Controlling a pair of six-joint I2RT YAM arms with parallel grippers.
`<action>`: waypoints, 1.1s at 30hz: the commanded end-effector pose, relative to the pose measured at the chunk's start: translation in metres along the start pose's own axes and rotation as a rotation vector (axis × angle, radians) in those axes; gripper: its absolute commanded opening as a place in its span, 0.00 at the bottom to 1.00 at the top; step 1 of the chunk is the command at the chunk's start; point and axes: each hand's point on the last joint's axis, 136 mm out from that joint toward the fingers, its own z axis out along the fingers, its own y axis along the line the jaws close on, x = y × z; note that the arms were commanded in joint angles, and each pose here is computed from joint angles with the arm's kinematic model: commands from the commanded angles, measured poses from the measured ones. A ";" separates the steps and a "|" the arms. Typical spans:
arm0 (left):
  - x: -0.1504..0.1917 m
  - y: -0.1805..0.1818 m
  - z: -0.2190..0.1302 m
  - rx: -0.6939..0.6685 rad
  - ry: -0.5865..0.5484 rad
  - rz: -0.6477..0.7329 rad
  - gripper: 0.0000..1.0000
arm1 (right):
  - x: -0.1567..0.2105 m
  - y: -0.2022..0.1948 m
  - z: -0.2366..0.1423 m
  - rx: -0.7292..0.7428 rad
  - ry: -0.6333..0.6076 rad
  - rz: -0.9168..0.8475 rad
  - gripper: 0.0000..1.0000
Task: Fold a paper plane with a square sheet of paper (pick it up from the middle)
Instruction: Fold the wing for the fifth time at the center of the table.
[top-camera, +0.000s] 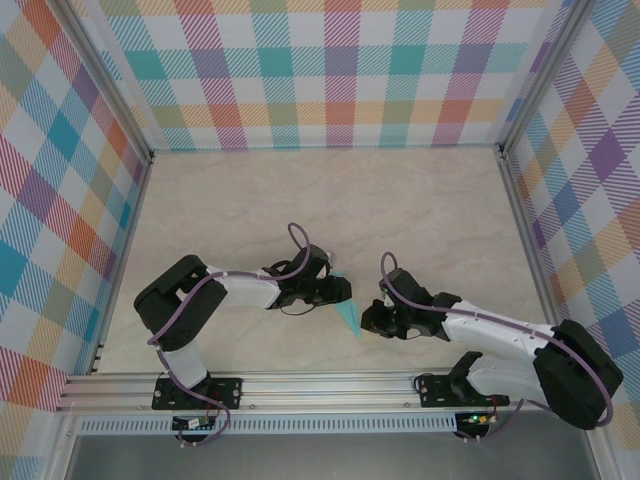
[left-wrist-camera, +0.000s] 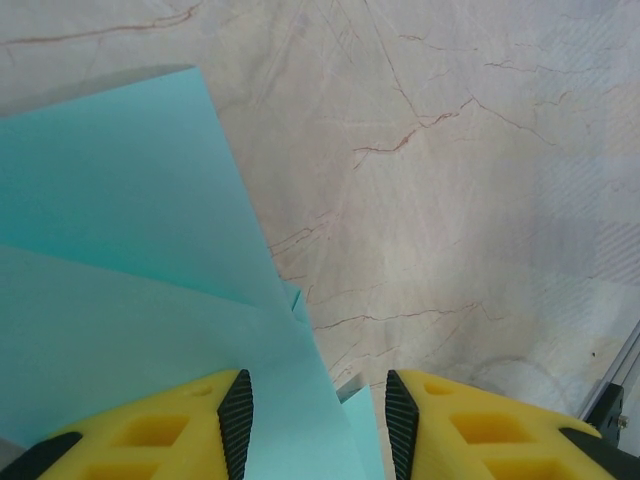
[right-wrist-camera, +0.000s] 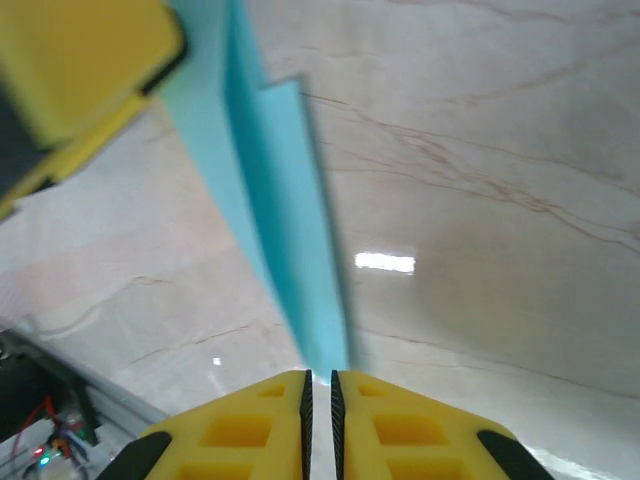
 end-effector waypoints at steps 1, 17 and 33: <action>0.007 0.014 0.005 -0.064 0.024 0.006 0.42 | -0.003 0.023 -0.003 -0.088 -0.002 -0.053 0.16; 0.006 0.014 0.005 -0.069 0.026 0.003 0.40 | -0.007 0.040 0.038 -0.114 0.117 -0.045 0.12; 0.008 0.019 0.004 -0.086 0.031 0.007 0.40 | 0.016 -0.036 0.050 0.101 0.144 0.068 0.12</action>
